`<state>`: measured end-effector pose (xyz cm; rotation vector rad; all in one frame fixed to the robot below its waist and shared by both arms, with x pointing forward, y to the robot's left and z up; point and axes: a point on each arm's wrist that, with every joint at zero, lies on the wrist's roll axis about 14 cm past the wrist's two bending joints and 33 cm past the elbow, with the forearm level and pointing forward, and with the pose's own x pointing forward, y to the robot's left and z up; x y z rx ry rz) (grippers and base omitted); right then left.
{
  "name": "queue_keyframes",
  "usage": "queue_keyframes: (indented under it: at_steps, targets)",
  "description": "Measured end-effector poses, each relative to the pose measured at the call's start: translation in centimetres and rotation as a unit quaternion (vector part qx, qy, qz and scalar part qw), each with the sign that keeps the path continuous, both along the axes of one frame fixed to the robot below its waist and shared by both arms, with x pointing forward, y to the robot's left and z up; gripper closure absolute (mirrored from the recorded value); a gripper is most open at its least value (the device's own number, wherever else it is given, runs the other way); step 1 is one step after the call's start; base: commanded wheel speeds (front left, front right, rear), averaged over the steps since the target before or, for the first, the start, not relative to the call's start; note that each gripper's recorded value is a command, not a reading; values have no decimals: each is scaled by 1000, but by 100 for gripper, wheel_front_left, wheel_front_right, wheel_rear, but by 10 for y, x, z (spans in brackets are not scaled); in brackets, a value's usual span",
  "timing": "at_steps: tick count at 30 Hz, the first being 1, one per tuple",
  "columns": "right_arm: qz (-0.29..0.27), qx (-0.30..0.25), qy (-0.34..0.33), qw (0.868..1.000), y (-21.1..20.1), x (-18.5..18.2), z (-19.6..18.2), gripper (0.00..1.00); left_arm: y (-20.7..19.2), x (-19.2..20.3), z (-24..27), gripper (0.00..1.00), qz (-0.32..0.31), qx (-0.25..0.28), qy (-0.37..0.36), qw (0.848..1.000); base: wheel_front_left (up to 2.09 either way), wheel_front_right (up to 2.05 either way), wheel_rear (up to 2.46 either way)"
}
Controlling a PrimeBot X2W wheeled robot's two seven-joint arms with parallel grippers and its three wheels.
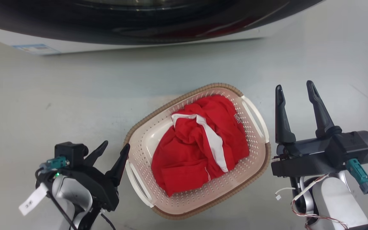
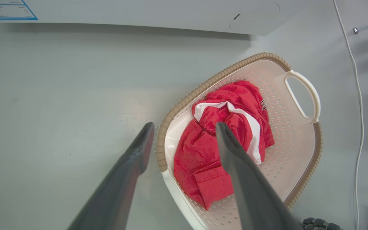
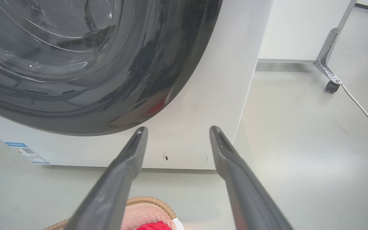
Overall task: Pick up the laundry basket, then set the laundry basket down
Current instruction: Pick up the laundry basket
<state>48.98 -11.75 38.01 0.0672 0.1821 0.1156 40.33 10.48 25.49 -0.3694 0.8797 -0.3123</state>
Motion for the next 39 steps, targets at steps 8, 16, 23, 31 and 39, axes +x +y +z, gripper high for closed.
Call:
queue_keyframes:
  at_steps: [8, 16, 23, 31, 39]
  targets:
    - [-4, -6, 33, 999, -4, 4, -36, 0, -8, -6, -43, 0, -28, 1, 66, 997, 0, 0, 0]
    - [-6, -9, 44, 999, -5, 6, -51, 0, -11, -23, -66, 0, -41, -2, 123, 992, 0, 0, 0]
    - [-4, -10, 45, 999, -3, 6, -55, 0, -10, -35, -85, 0, -66, 12, 166, 984, 0, 0, 0]
    - [-13, -16, 63, 998, -12, -1, -67, 0, -11, -43, -104, 0, -87, 14, 211, 974, 0, 0, 0]
    - [-26, -21, 75, 997, -22, -6, -75, 0, -20, -48, -114, 100, -99, 8, 240, 966, 0, 0, 0]
